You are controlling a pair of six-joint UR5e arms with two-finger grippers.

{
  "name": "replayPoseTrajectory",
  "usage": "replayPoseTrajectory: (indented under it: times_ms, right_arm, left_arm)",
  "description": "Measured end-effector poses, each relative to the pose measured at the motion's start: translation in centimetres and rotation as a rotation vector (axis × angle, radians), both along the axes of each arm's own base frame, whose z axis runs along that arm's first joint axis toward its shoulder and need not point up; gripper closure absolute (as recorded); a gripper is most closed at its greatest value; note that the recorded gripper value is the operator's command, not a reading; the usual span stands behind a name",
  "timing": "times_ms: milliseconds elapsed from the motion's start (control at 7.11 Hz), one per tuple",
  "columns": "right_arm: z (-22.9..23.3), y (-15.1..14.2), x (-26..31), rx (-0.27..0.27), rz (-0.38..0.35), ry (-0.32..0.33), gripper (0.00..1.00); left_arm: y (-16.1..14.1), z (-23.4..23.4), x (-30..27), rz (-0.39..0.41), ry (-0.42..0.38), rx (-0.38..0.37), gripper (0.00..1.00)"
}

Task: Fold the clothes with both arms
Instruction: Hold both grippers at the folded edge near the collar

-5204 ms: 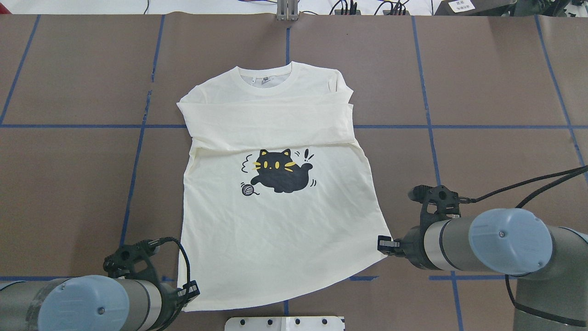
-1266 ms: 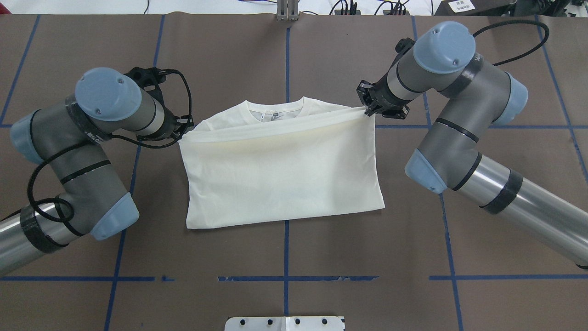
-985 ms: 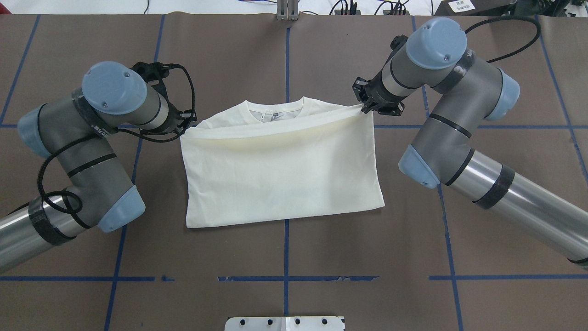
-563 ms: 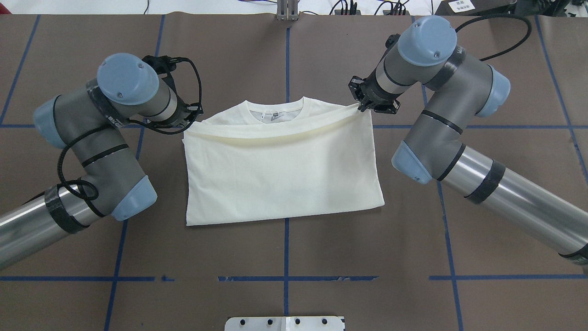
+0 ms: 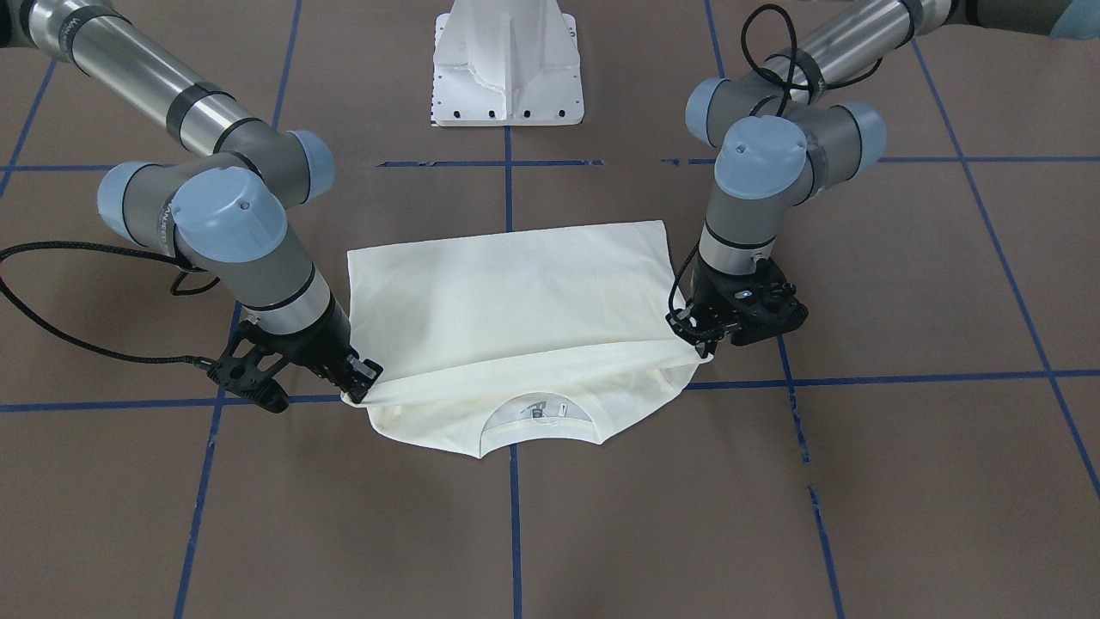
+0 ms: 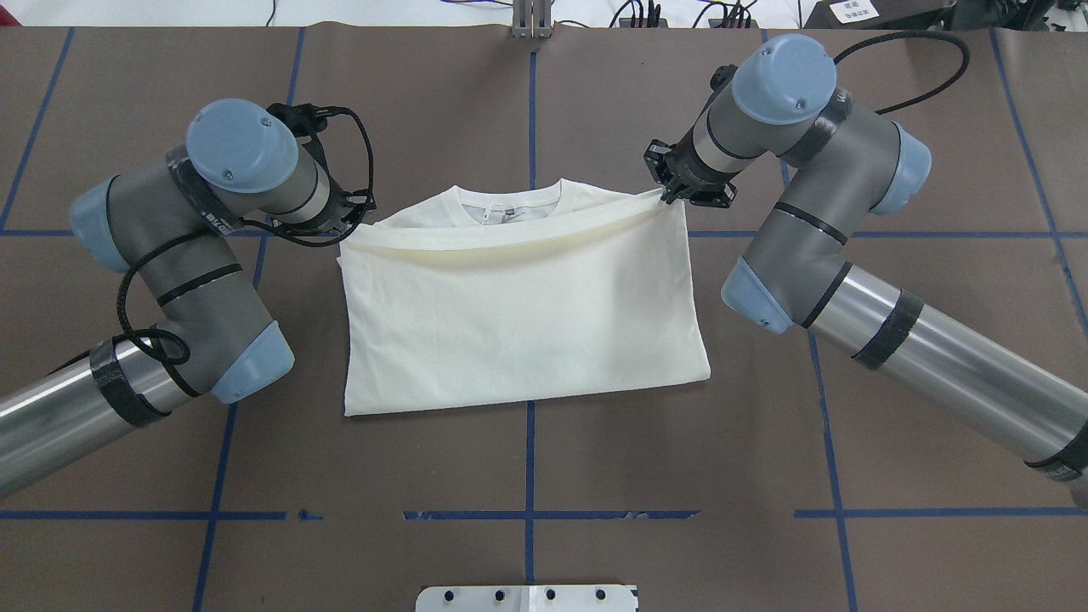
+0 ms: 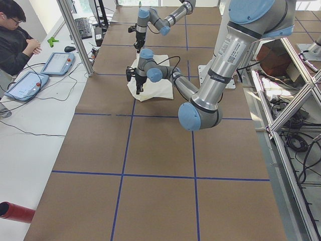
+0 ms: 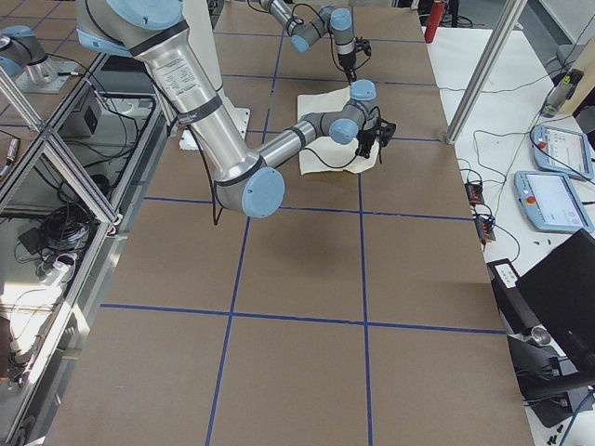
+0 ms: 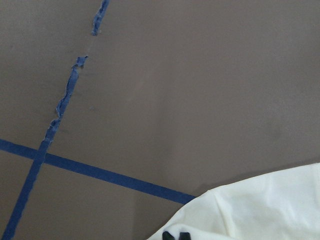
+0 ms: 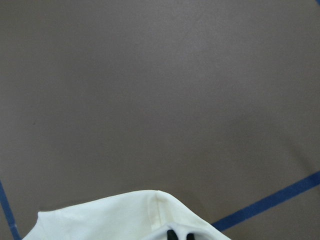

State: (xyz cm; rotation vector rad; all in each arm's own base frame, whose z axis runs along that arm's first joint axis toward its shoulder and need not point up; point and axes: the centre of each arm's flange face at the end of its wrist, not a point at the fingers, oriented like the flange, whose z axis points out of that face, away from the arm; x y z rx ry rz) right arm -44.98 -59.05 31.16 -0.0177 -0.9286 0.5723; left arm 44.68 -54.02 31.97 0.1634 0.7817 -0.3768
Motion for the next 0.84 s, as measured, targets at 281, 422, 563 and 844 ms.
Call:
replayPoseTrajectory:
  times_ms: [281,422,563,844]
  right_arm:
    - [0.15,-0.24,0.01,0.002,0.002,-0.003,1.00]
    - [0.11,-0.20,-0.06,0.003,0.000,-0.005,1.00]
    - [0.09,-0.04,-0.22,0.009,-0.003,-0.011,1.00]
    - [0.33,0.32,-0.31,0.032,-0.008,-0.035,0.12]
  left_arm:
    - [-0.09,-0.05,0.05,-0.001,0.003,0.002,1.00]
    - [-0.09,-0.08,0.06,0.000,0.003,0.002,1.00]
    - [-0.10,-0.08,0.07,0.000,0.003,0.002,0.97]
    - [-0.12,-0.40,0.17,-0.002,0.009,0.003,0.15]
